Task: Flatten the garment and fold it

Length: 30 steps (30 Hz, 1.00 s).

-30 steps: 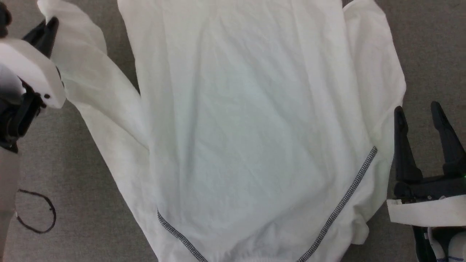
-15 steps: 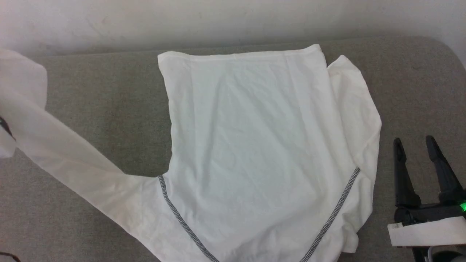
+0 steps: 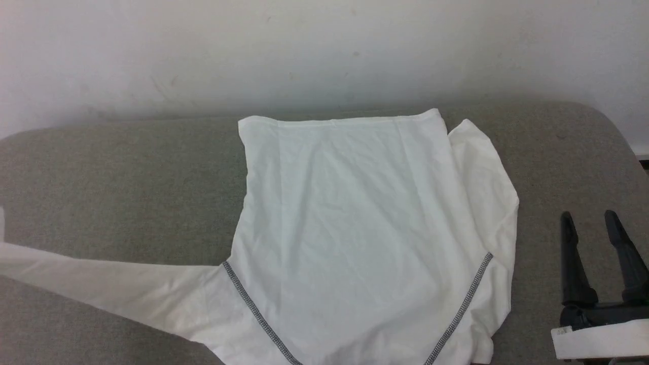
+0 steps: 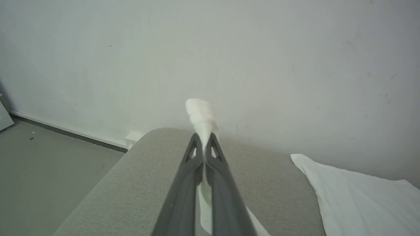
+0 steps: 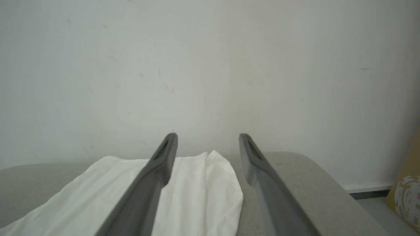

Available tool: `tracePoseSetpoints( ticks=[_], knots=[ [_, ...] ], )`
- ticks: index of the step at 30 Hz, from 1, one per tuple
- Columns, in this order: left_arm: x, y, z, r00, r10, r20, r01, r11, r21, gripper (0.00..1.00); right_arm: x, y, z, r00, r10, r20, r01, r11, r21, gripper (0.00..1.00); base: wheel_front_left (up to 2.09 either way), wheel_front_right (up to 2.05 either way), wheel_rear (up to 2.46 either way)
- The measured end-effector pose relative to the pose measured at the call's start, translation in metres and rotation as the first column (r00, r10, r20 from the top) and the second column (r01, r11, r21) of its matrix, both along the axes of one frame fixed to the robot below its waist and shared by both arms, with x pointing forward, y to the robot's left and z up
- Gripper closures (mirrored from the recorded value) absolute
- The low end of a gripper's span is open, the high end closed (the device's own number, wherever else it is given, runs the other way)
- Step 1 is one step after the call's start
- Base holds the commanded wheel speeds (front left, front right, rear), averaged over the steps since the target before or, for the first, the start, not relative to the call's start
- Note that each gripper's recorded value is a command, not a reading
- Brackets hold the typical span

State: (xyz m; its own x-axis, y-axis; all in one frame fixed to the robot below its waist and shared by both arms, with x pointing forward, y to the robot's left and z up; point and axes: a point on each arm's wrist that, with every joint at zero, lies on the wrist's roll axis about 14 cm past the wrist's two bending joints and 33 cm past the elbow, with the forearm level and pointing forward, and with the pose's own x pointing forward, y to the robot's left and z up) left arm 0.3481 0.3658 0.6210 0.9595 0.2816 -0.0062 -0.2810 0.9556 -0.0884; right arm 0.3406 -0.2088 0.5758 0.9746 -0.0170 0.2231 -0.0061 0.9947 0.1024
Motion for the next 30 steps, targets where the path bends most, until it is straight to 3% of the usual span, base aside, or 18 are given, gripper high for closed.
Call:
tracePoseSetpoints(
  ticks=[7, 13, 16, 21, 30],
  knots=[
    [-0.006, -0.037, 0.020, 0.994, -0.068, 0.083, 0.066, 0.998, 0.024, 1.00, -0.002, 0.002, 0.005, 1.000, 0.007, 0.016, -0.007, 1.000, 0.001, 0.00, 0.00, 0.00, 0.00],
    [0.000, -0.090, 0.043, 0.968, -0.203, 0.150, 0.194, 0.978, 0.071, 1.00, -0.004, -0.002, 0.008, 1.000, -0.007, 0.022, 0.007, 1.000, -0.002, 0.00, 0.00, 0.00, 0.00],
    [0.005, -0.127, 0.055, 0.937, -0.302, 0.175, 0.287, 0.952, 0.103, 1.00, -0.005, -0.006, 0.008, 1.000, -0.020, 0.020, 0.020, 1.000, -0.004, 0.00, 0.00, 0.00, 0.00],
    [0.016, -0.192, 0.058, 0.866, -0.469, 0.176, 0.454, 0.883, 0.119, 1.00, -0.005, -0.013, 0.006, 0.999, -0.041, 0.014, 0.041, 0.999, -0.007, 0.00, 0.00, 0.00, 0.00],
    [0.031, -0.326, 0.018, 0.672, -0.734, 0.098, 0.731, 0.679, 0.066, 1.00, 0.000, -0.023, 0.003, 0.997, -0.073, 0.001, 0.073, 0.997, -0.017, 0.00, 0.00, 0.00, 0.00]
  ],
)
